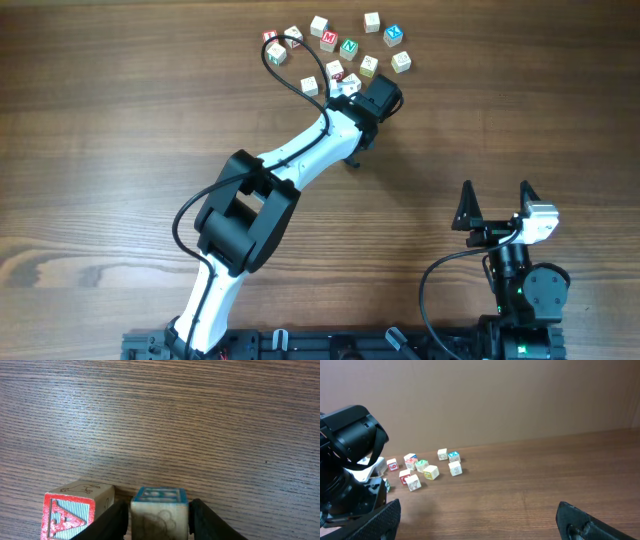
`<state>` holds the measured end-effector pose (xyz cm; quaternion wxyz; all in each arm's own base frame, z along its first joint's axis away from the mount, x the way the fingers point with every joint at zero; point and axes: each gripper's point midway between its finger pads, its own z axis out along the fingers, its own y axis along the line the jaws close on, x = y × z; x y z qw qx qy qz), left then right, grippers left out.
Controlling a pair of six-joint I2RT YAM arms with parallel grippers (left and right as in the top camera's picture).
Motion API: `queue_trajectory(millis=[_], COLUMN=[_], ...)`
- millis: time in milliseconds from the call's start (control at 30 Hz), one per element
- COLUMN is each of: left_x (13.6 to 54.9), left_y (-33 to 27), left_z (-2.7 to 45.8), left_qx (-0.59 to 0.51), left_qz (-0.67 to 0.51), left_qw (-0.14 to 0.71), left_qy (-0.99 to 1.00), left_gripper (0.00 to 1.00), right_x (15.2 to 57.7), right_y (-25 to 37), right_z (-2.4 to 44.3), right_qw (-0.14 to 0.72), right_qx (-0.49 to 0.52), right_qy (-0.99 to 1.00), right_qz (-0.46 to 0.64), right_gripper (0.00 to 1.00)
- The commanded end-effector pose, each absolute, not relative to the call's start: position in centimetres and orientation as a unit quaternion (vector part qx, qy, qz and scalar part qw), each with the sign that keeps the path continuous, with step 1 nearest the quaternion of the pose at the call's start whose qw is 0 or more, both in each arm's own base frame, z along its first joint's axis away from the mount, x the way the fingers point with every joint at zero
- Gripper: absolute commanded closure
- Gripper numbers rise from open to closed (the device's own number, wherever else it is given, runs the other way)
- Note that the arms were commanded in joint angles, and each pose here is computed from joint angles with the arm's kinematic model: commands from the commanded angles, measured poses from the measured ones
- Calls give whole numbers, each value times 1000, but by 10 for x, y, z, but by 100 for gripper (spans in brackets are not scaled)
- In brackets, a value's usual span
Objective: Form a horizontal line
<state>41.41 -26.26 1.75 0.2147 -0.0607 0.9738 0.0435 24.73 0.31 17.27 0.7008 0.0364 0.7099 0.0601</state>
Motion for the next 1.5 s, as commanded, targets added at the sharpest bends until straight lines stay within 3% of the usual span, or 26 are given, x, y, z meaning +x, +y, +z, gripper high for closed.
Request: queue_trajectory(millis=[0,1000,1267,1467], left_x=[415,455,461,465], left_y=[-258,-271,-283,-278], left_z=[22,66,70,69], left_qx=[-71,-60,-61,-72], left_qz=[48,20,-14,-16], left_qw=[223,284,291,290], left_qy=[971,957,955,954], left_gripper=[56,56,91,96], right_x=[247,247,247,247], right_y=[2,2,2,2], right_z=[175,175,175,175], right_qw=[706,706,706,706], right_qx=[35,35,35,35], right_qy=[705,705,705,705], right_qz=[58,58,57,58], right_gripper=[0,0,0,0])
